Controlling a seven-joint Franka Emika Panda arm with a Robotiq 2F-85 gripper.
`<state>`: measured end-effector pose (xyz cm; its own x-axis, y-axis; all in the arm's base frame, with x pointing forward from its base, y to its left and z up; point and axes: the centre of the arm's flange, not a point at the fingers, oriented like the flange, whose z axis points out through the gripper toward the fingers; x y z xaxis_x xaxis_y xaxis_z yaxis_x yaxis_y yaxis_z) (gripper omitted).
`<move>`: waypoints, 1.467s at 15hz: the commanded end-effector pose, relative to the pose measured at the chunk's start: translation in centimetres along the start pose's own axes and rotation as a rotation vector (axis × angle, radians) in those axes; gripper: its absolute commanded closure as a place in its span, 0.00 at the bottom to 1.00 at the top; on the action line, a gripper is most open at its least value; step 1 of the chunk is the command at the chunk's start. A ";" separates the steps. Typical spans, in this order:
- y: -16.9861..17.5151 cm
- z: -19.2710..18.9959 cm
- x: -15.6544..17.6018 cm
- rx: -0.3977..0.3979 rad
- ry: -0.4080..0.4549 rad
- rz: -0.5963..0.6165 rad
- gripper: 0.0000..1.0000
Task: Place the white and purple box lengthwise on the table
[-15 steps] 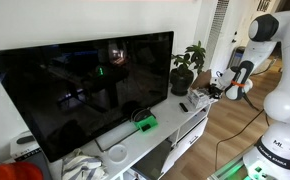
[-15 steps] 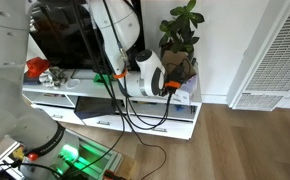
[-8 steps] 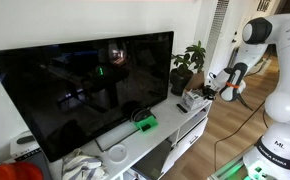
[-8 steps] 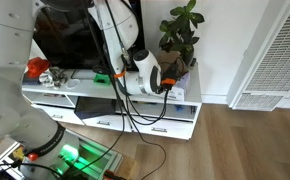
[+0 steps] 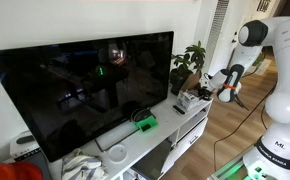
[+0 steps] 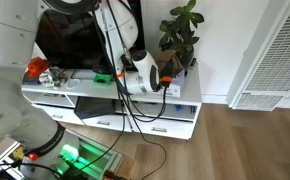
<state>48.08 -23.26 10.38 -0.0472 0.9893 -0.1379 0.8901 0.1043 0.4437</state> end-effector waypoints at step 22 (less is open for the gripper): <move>2.2 -5.3 4.5 -0.070 0.157 -0.112 0.37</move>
<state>47.63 -17.33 11.51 -0.2452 0.9683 -0.0469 0.8516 0.2382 0.4670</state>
